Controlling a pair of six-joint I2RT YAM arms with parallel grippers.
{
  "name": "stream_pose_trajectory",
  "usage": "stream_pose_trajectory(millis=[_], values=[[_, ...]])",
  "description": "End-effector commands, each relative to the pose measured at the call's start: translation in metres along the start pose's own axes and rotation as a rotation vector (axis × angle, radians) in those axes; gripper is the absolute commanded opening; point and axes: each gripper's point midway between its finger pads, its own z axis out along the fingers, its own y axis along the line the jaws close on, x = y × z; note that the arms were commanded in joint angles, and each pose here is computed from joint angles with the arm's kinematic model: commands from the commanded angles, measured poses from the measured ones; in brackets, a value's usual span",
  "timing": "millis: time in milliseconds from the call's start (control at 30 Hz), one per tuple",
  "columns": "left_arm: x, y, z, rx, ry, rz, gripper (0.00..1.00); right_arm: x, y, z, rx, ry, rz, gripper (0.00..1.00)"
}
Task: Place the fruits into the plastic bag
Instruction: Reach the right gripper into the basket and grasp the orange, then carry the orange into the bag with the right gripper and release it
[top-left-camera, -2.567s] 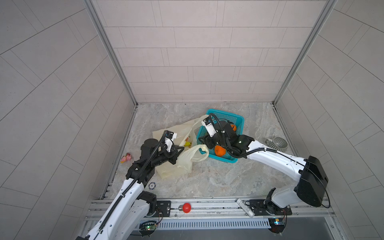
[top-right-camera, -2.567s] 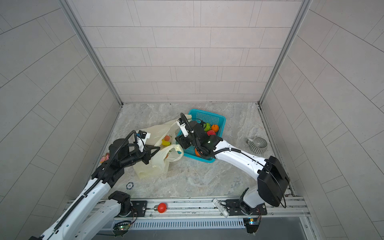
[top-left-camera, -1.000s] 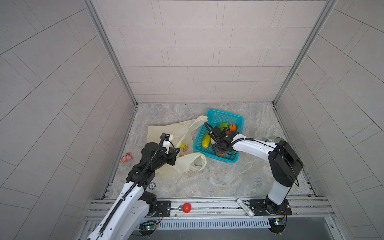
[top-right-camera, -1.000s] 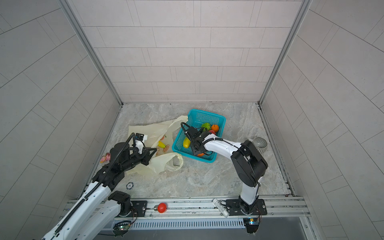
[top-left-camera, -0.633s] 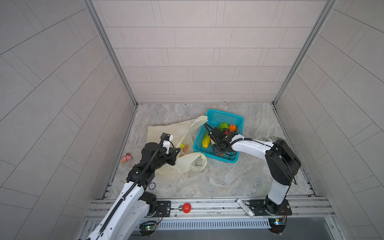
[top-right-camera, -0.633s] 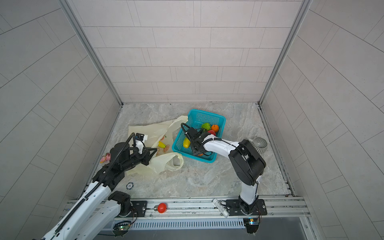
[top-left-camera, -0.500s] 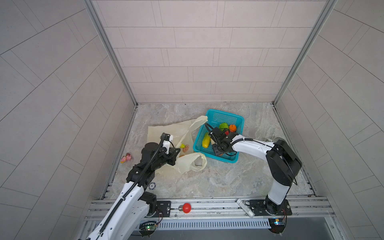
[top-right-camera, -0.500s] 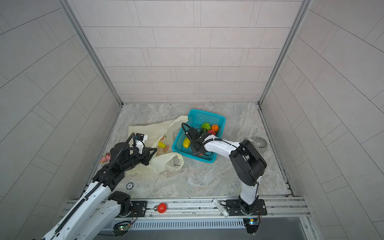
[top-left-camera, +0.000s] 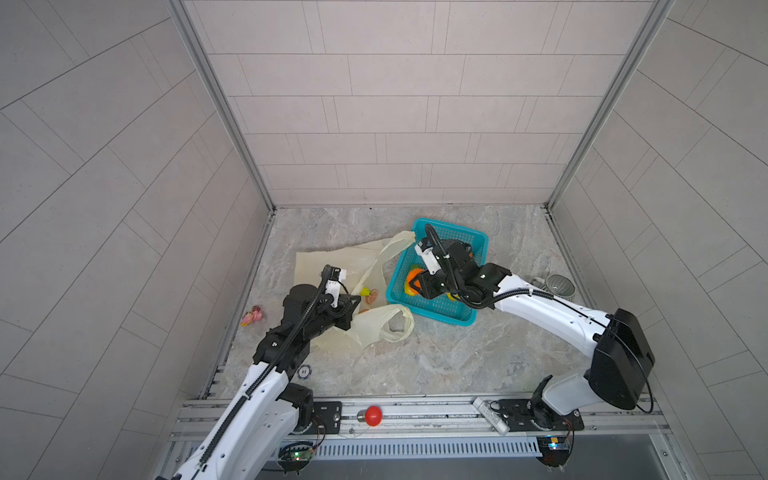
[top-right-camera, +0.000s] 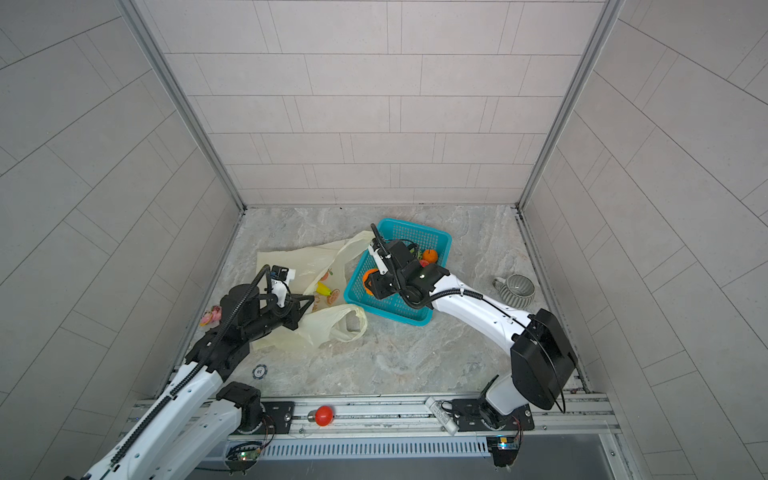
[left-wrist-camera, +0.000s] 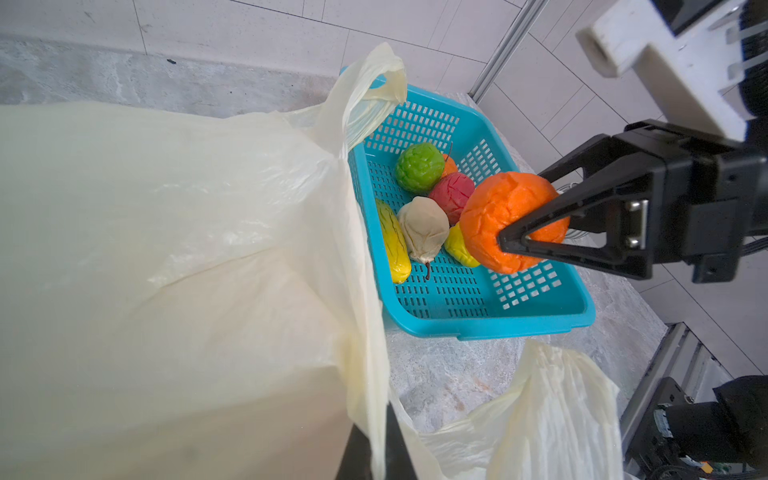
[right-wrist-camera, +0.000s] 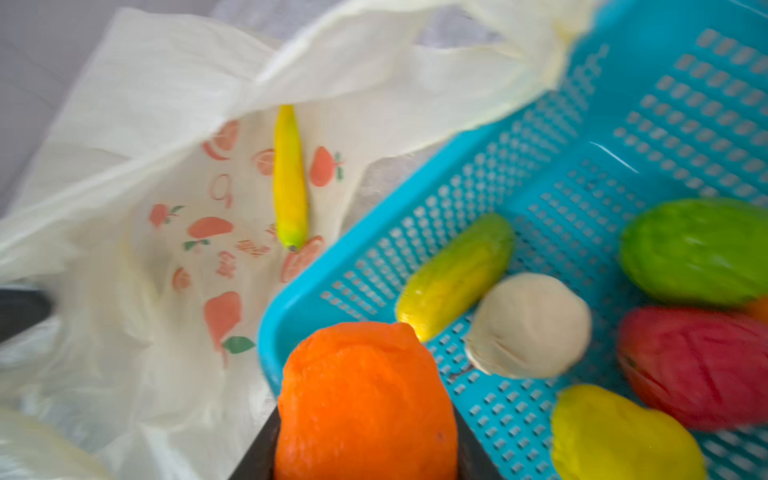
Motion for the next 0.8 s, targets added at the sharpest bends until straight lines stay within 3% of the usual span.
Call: stream_pose_trajectory(millis=[0, 400, 633, 733, 767], values=[[-0.004, 0.0, -0.002, -0.003, -0.029, 0.026, 0.0, -0.013, 0.047, 0.013, -0.18, -0.013, -0.072, 0.38], [-0.006, -0.003, -0.005, 0.005, -0.056, 0.037, 0.0, -0.039, 0.095, 0.08, -0.307, 0.022, -0.112, 0.4], [-0.006, -0.004, -0.004, 0.014, -0.06, 0.034, 0.0, -0.03, 0.113, 0.126, -0.369, 0.087, -0.068, 0.43], [-0.005, -0.003, -0.004, 0.013, -0.058, 0.031, 0.0, -0.023, 0.125, 0.134, -0.389, 0.099, -0.086, 0.48], [-0.005, -0.003, -0.003, 0.012, -0.056, 0.03, 0.0, -0.02, 0.13, 0.134, -0.402, 0.105, -0.091, 0.53]])
